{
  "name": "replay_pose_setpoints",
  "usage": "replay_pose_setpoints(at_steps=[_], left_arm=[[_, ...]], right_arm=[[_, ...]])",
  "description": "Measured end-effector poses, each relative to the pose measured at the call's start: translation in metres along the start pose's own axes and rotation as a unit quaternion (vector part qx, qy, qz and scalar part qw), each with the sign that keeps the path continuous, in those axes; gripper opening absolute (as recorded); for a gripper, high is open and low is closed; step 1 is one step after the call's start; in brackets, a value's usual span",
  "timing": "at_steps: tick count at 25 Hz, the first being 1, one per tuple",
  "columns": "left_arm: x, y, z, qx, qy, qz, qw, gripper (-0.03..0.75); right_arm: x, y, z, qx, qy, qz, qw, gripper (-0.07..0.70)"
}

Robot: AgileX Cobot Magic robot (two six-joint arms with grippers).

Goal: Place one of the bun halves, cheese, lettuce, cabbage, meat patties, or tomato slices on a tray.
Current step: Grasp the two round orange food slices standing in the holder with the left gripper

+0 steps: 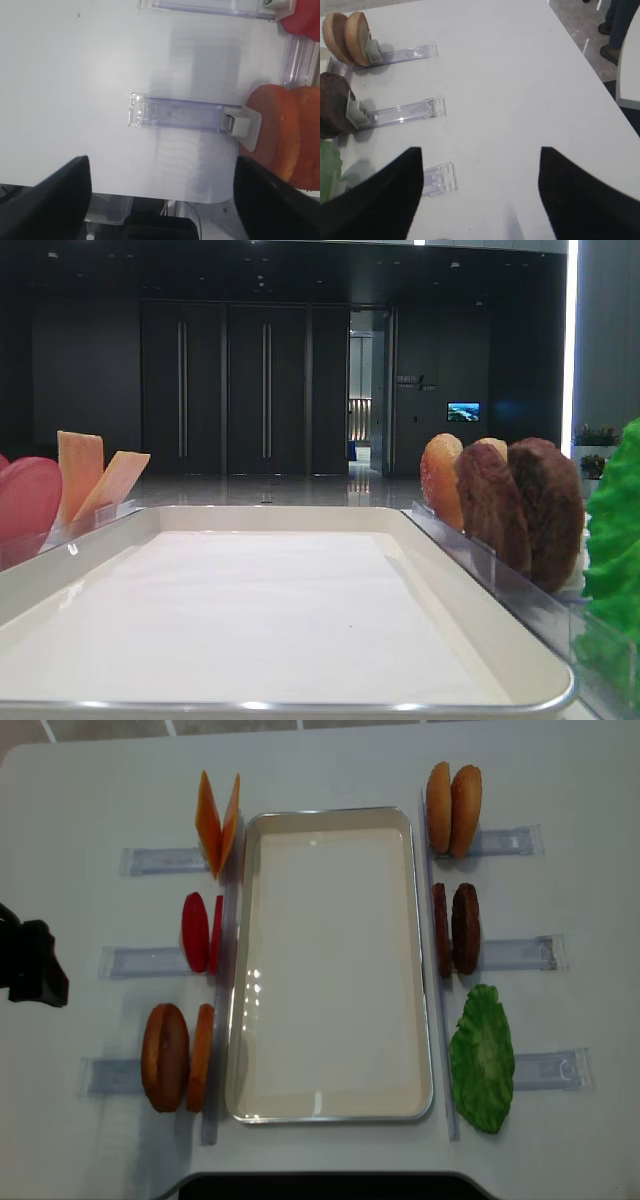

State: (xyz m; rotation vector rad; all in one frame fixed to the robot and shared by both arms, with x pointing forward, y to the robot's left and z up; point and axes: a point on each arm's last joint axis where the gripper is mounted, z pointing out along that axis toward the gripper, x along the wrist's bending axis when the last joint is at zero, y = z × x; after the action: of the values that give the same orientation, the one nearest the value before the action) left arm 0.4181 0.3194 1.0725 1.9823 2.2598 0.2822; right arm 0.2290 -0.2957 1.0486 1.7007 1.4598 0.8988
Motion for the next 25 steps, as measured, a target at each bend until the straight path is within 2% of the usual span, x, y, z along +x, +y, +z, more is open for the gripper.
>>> replay_pose_setpoints(at_steps=[5,10,15,25], left_arm=[[-0.002,0.000,0.000,0.000,-0.004,-0.008,1.0000,0.692],[-0.017,-0.001,-0.001,0.000,-0.013,-0.011,0.9999,0.692],[-0.042,-0.005,-0.002,0.002,-0.029,-0.012,0.9995,0.692],[-0.108,-0.019,0.008,0.026,-0.056,0.028,0.9977,0.692]], right_arm=[[0.000,0.000,0.000,0.000,0.000,0.000,1.0000,0.469],[0.000,0.000,0.000,0.000,0.000,0.000,1.0000,0.469],[0.000,0.000,0.000,0.000,0.000,0.000,1.0000,0.469],[0.000,0.000,0.000,0.000,0.000,0.000,1.0000,0.469]])
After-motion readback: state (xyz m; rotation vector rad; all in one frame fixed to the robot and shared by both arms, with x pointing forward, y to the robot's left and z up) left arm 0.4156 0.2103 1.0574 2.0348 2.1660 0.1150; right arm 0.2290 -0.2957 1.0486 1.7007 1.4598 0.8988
